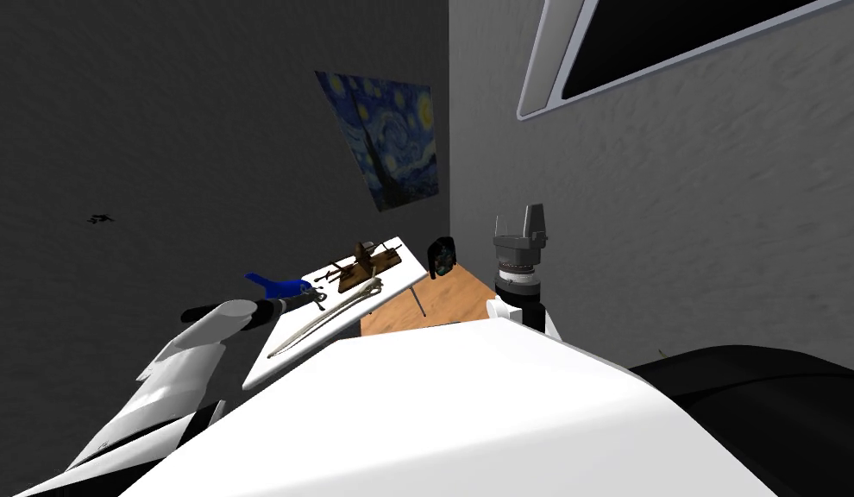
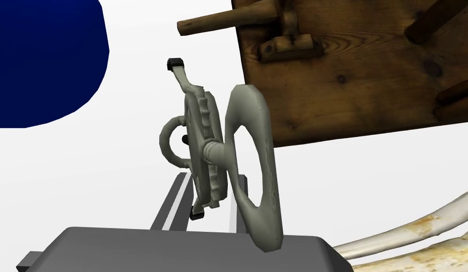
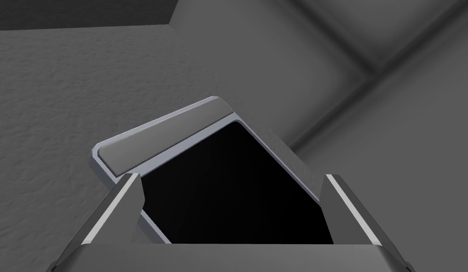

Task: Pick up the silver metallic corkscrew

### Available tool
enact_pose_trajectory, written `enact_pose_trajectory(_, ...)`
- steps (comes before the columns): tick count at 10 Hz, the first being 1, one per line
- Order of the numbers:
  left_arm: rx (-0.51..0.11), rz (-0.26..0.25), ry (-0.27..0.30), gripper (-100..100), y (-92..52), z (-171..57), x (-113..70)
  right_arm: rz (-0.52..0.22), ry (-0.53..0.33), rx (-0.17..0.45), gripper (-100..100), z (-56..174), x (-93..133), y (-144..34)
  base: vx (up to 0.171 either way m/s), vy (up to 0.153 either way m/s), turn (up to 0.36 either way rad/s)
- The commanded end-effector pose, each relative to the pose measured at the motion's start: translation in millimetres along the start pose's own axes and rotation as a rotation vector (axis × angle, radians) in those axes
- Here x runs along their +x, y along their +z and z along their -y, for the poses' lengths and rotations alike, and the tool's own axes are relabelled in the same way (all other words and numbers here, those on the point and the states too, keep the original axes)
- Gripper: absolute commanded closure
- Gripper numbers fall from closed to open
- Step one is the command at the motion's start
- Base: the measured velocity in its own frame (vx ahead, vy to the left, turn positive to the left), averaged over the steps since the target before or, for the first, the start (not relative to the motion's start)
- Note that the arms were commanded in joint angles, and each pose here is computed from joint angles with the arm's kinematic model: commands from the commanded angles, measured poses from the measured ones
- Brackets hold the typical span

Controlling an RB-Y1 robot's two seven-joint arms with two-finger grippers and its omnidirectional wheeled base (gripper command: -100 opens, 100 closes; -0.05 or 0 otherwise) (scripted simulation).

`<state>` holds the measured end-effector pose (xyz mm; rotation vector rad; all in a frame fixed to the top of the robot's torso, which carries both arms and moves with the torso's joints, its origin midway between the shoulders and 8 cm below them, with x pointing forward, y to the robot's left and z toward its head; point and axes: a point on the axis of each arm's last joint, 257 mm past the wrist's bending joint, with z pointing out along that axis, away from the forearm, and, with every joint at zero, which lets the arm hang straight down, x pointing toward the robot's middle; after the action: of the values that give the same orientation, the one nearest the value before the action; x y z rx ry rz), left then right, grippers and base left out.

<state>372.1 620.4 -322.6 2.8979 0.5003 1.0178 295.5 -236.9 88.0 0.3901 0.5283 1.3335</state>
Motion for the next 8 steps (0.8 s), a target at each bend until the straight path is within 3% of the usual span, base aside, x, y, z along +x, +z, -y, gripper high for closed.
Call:
enact_pose_trajectory(1,0.031,0.012,0.023,100,0.4,6.7,-3.1,0.0,0.0,0.0,0,0.0,0.0,0.0,0.0,0.0,0.0)
enact_pose_trajectory(2,-0.035,0.001,0.005,100,9.1,-34.8,11.3,0.0,0.0,0.0,0,0.0,0.0,0.0,-0.007,0.06,0.291)
enact_pose_trajectory(3,-0.047,0.003,0.024,100,12.9,-47.5,10.9,0.0,0.0,0.0,0,0.0,-0.1,0.0,-0.014,0.07,0.219)
enact_pose_trajectory(6,0.012,0.01,0.068,100,13.1,-35.4,14.4,0.0,0.0,0.0,0,0.0,0.0,0.0,-0.005,0.012,-0.014)
enact_pose_trajectory(7,-0.04,-0.001,0.052,100,18.6,-74.4,27.6,0.0,0.0,0.0,0,0.0,0.0,0.0,-0.01,0.056,0.312)
enact_pose_trajectory(8,-0.053,-0.009,0.068,100,21.2,-89.0,35.3,0.0,0.0,0.0,0,0.0,0.0,0.0,-0.009,0.069,0.217)
